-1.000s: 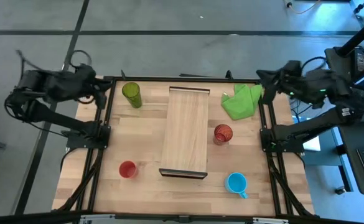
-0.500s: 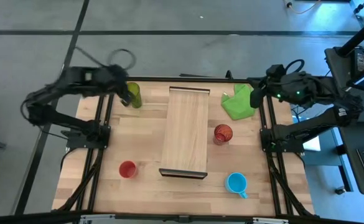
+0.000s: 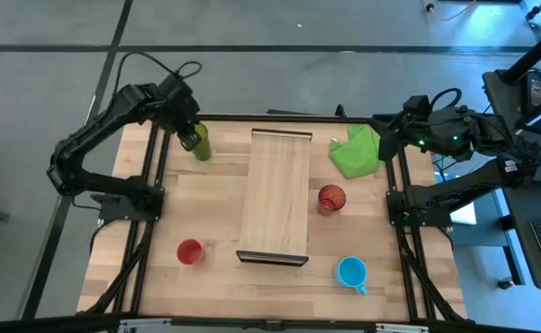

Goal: Stack small to large cups/mugs on shelf
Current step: Put the blue mug on the shelf

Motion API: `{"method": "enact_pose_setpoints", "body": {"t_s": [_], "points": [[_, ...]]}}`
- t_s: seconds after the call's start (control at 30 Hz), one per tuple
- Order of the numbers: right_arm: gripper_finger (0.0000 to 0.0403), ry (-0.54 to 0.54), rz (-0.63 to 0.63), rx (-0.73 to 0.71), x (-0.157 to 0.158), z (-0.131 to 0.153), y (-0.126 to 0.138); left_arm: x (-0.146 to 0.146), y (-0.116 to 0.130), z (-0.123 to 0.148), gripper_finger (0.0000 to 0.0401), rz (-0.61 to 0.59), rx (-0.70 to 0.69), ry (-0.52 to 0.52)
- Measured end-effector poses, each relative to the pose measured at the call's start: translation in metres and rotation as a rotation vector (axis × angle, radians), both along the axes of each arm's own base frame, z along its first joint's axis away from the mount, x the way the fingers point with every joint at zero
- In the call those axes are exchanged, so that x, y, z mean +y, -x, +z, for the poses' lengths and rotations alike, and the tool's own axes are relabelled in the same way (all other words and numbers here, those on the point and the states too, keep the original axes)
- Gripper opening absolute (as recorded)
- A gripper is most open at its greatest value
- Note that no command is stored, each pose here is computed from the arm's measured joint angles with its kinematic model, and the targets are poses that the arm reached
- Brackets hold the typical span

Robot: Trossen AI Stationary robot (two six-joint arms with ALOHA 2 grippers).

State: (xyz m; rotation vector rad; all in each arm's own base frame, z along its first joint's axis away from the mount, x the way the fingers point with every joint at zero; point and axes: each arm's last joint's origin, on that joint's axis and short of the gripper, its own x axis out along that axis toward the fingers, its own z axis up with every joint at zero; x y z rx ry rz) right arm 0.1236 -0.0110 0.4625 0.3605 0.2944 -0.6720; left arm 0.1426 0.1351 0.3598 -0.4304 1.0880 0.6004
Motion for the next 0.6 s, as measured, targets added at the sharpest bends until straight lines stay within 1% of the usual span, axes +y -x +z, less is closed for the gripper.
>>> {"method": "enact_pose_setpoints", "body": {"t_s": [0.1,0.2,0.27,0.4,0.43,0.6], "points": [[0.0147,-0.054,0.02,0.013,0.001,-0.003,-0.002,-0.003,0.002,0.002,0.0057,-0.025,-0.046,0.023],[0.0152,-0.16,0.041,0.096,0.003,-0.014,-0.003,-0.013,0.002,0.009,0.0057,-0.069,-0.087,-0.009],[0.0147,-0.262,0.054,0.2,0.006,-0.025,-0.001,-0.023,0.0,0.015,0.0057,-0.111,-0.13,-0.042],[0.0128,-0.447,0.046,0.448,0.016,-0.045,-0.001,-0.043,0.003,0.029,0.0057,-0.15,-0.256,-0.078],[0.0123,-0.481,0.057,0.484,0.02,-0.05,-0.005,-0.047,0.004,0.032,0.0057,-0.155,-0.29,-0.089],[0.0109,-0.61,0.158,0.553,0.048,-0.075,-0.032,-0.066,0.011,0.047,0.0057,-0.181,-0.431,-0.129]]}}
